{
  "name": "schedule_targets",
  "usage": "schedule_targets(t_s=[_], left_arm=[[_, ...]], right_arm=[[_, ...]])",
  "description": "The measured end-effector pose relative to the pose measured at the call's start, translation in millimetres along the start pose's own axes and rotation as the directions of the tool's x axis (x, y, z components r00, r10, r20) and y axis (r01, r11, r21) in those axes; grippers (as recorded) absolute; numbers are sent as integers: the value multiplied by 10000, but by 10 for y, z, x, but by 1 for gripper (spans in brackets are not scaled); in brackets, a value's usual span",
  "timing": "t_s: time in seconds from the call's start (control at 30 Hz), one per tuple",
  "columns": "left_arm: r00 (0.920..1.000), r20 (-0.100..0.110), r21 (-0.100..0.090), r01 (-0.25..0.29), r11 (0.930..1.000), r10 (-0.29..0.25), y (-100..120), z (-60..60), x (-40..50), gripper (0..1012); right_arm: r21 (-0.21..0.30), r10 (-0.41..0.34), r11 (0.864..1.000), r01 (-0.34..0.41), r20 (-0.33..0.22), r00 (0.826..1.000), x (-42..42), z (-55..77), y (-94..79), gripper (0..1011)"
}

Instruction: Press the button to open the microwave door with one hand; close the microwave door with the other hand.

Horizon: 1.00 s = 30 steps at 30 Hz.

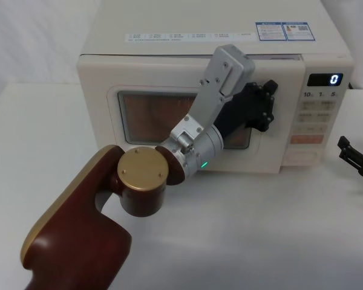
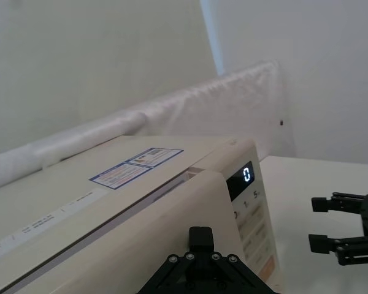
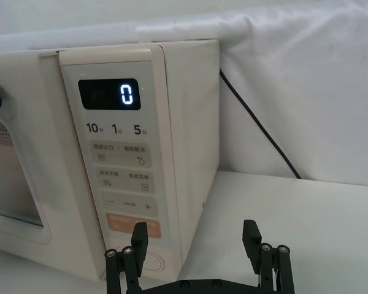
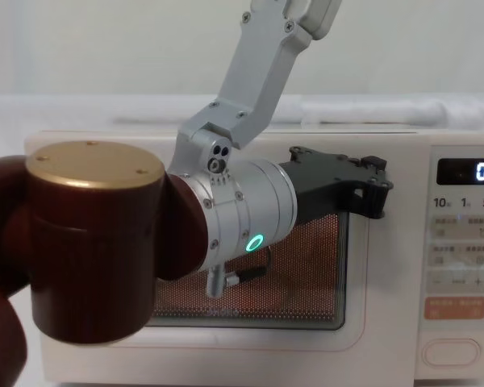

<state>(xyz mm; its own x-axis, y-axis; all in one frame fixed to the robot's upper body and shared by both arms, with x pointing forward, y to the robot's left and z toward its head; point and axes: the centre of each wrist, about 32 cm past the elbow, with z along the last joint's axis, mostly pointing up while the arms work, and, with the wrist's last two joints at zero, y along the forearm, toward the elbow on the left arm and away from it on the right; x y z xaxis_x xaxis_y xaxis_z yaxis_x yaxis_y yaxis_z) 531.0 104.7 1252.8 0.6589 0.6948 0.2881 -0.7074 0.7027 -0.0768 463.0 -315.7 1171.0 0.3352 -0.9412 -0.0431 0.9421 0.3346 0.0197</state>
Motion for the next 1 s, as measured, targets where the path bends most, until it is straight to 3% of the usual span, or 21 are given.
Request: schedule_targets(t_s=[0.53, 1.0], left_arm=[[9990, -145, -77, -414, 9991, 413, -39, -3, -31, 0], [9975, -208, 67, -676, 9977, 677, -73, -3, -41, 0]], right_arm=[[0, 0, 10000, 0, 0, 10000, 0, 0, 0, 1002], [0, 0, 10000, 0, 0, 10000, 0, 0, 0, 1002]])
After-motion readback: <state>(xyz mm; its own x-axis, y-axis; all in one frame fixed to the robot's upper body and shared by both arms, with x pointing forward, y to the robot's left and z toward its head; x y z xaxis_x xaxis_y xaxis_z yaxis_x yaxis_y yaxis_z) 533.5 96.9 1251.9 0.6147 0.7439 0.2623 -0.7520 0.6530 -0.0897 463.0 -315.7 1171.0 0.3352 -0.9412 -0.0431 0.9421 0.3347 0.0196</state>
